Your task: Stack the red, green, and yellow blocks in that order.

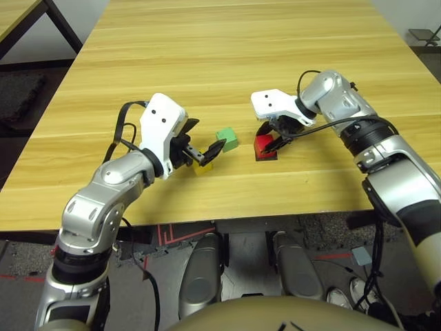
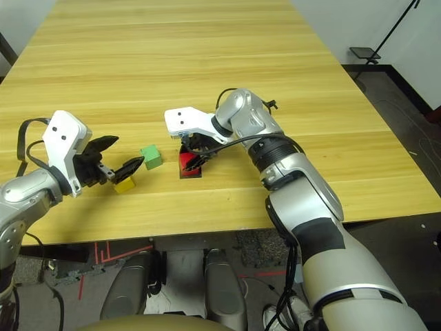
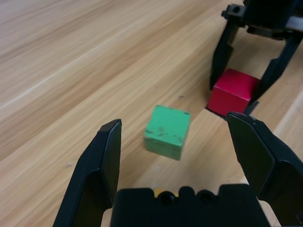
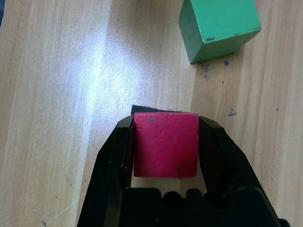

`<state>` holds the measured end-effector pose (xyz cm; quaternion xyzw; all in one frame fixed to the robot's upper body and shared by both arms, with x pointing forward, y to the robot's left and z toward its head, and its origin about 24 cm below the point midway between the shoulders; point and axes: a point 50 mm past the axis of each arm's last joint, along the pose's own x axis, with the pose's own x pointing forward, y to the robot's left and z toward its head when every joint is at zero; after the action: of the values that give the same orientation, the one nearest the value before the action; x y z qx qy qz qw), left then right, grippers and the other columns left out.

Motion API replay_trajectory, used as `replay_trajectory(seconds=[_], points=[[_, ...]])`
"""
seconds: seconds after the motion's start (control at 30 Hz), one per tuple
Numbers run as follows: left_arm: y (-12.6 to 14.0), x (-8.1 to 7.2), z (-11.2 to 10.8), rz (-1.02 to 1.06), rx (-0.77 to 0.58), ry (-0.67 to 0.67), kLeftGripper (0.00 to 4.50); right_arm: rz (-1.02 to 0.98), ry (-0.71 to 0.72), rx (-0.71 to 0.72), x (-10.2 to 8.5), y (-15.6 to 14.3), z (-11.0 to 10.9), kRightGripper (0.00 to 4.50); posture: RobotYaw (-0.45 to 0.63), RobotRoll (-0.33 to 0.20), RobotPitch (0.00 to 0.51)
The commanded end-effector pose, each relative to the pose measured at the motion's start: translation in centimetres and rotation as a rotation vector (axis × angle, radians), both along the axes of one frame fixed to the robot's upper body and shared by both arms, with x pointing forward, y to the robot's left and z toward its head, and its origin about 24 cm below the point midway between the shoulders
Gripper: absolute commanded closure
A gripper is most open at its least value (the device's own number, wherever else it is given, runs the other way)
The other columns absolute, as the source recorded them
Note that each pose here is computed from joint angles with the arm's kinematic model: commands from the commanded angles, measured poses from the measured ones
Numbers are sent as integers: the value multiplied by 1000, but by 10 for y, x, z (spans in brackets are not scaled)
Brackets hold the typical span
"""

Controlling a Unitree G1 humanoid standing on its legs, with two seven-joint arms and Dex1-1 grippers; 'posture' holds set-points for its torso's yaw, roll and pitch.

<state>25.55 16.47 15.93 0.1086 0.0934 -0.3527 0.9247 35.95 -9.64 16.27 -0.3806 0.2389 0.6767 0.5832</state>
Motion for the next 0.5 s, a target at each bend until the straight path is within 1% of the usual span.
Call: replay_trajectory(seconds=[0.03, 0.1, 0.13, 0.2, 0.23, 0.27, 0.33, 0.4, 0.5], points=[[-5, 13, -5, -92, 47, 28, 0, -12, 6, 123, 3, -12, 11, 879, 506, -204, 93], [-9, 22, -5, -141, 59, 35, 0, -58, -20, 191, 8, -23, 23, 154, 490, -198, 88], [-10, 25, -5, -162, 67, 39, 0, -80, -23, 213, 10, -27, 28, 27, 479, -194, 87], [-12, 34, -6, -205, 102, 37, 0, -101, 4, 315, 9, -43, 38, 27, 461, -189, 79], [-13, 40, -6, -227, 123, 44, 0, -113, 9, 358, 8, -54, 43, 27, 426, -181, 72], [-15, 45, -7, -247, 135, 50, 0, -128, 4, 380, 6, -67, 46, 27, 426, -181, 72], [-17, 54, -9, -277, 158, 62, 0, -161, -1, 410, 0, -85, 49, 27, 382, -170, 65], [-17, 60, -12, -294, 178, 68, 0, -183, 6, 437, -7, -95, 51, 27, 350, -163, 62], [-17, 65, -18, -313, 190, 89, 0, -214, 13, 482, -16, -100, 54, 27, 317, -153, 57]])
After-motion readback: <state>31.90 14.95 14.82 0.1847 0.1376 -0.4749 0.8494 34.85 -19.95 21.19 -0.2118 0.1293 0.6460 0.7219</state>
